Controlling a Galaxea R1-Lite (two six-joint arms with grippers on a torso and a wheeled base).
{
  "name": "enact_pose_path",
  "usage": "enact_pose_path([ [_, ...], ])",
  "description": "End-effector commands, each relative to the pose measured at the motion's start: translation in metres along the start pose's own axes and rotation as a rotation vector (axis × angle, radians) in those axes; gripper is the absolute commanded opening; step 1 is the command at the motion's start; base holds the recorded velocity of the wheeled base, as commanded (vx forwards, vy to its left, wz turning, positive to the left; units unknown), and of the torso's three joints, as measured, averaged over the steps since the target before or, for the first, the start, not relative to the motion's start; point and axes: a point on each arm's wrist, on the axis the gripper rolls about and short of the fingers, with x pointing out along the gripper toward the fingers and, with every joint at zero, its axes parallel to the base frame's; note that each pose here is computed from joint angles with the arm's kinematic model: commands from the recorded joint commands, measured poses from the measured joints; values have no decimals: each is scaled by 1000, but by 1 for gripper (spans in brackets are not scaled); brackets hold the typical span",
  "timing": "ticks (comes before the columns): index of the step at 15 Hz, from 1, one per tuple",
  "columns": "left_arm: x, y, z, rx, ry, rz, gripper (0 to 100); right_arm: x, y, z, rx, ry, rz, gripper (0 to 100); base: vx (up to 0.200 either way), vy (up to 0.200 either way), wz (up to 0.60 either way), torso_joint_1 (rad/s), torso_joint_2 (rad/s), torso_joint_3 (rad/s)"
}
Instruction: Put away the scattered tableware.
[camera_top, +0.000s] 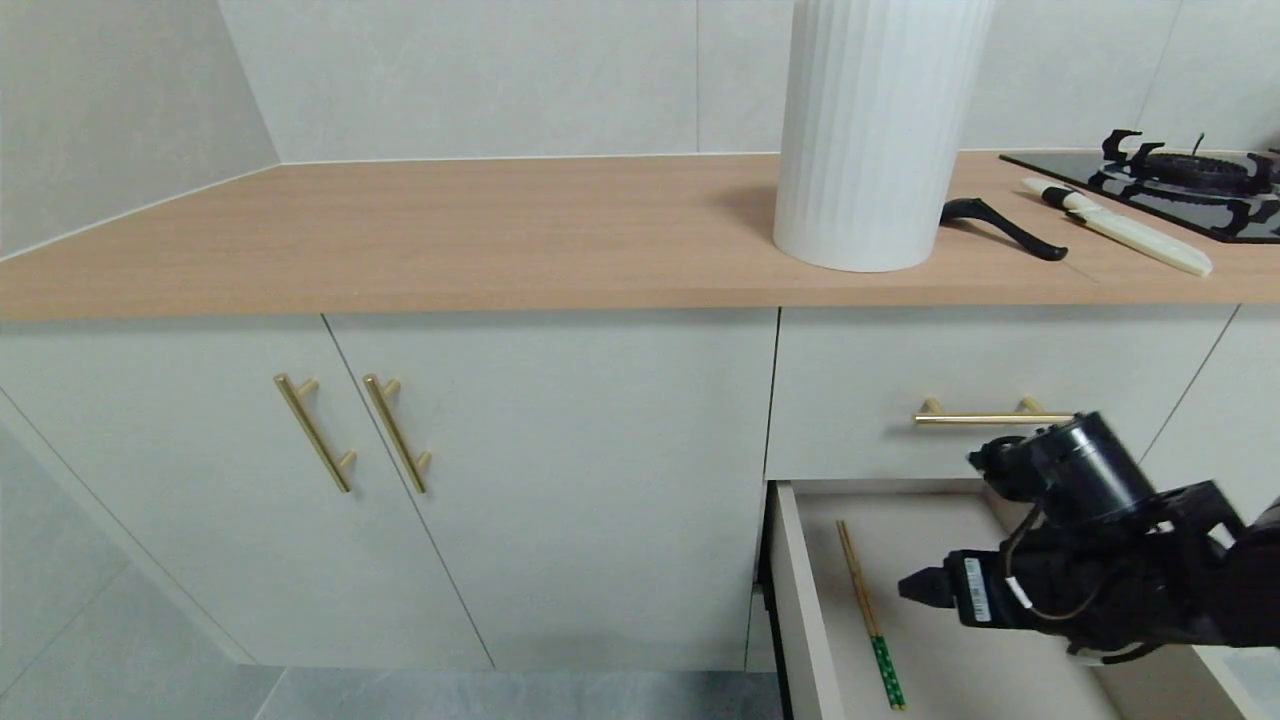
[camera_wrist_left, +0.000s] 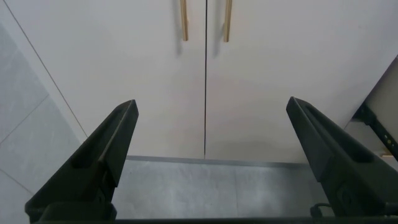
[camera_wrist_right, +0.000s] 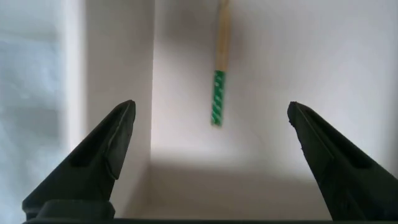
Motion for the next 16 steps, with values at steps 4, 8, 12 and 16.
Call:
enact_pose_path([
  [4, 0, 0, 0, 0, 1, 1, 100, -114, -43, 25, -35, -237, -5, 100, 0, 0, 0, 0, 0, 0],
  [8, 0, 0, 0, 0, 3, 1, 100, -113, -44, 20, -84, -227, -23, 100, 0, 0, 0, 10, -47, -38],
  [12, 0, 0, 0, 0, 1, 1, 100, -109, -44, 20, -91, -237, -19, 100, 0, 0, 0, 99, -295, -288],
  [16, 0, 0, 0, 0, 3, 1, 100, -106, -46, 22, -81, -253, -24, 100, 0, 0, 0, 138, -503, -309],
])
